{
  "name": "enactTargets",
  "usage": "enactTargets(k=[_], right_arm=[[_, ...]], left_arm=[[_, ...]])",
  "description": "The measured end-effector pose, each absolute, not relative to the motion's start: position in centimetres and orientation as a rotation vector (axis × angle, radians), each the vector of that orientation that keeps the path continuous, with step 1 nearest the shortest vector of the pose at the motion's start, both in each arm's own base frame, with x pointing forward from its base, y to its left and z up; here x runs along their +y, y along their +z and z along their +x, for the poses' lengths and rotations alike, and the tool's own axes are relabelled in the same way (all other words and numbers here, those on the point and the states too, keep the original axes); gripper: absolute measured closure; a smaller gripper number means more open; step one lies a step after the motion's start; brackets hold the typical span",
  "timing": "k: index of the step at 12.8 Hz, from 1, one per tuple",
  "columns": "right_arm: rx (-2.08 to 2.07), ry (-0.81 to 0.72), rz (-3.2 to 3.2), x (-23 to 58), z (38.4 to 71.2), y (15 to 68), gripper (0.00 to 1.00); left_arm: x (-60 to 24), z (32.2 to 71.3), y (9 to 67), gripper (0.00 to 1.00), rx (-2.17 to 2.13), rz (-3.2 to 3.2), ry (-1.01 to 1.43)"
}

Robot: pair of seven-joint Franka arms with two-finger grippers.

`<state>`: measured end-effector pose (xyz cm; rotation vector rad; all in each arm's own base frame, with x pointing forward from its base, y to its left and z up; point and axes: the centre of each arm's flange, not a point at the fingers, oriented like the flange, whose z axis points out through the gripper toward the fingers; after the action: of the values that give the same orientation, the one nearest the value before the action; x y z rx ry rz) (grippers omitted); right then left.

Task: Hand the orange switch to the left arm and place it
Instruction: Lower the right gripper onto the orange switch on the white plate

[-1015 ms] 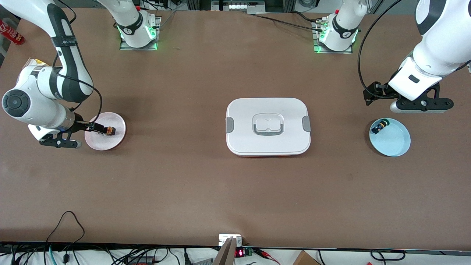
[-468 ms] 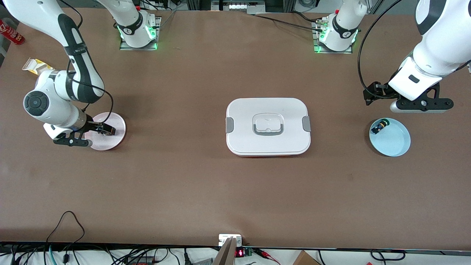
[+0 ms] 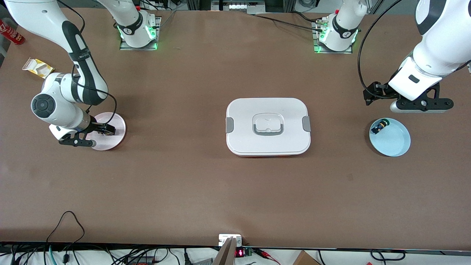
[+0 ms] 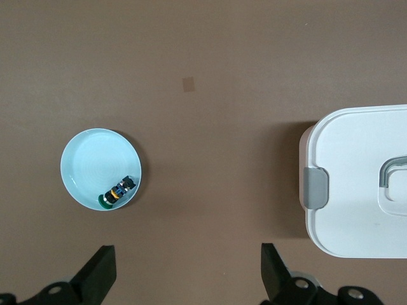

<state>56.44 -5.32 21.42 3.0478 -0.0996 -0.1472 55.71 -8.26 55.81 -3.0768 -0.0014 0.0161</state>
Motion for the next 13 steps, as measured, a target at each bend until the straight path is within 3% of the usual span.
enactTargets(k=[13], right_arm=[[-0.095,-0.222,3.039,-5.4,55.6,17.7,0.00]], left_arm=[[-8.3,55.7,55.8,0.00,-0.001,-3.077,0.016]])
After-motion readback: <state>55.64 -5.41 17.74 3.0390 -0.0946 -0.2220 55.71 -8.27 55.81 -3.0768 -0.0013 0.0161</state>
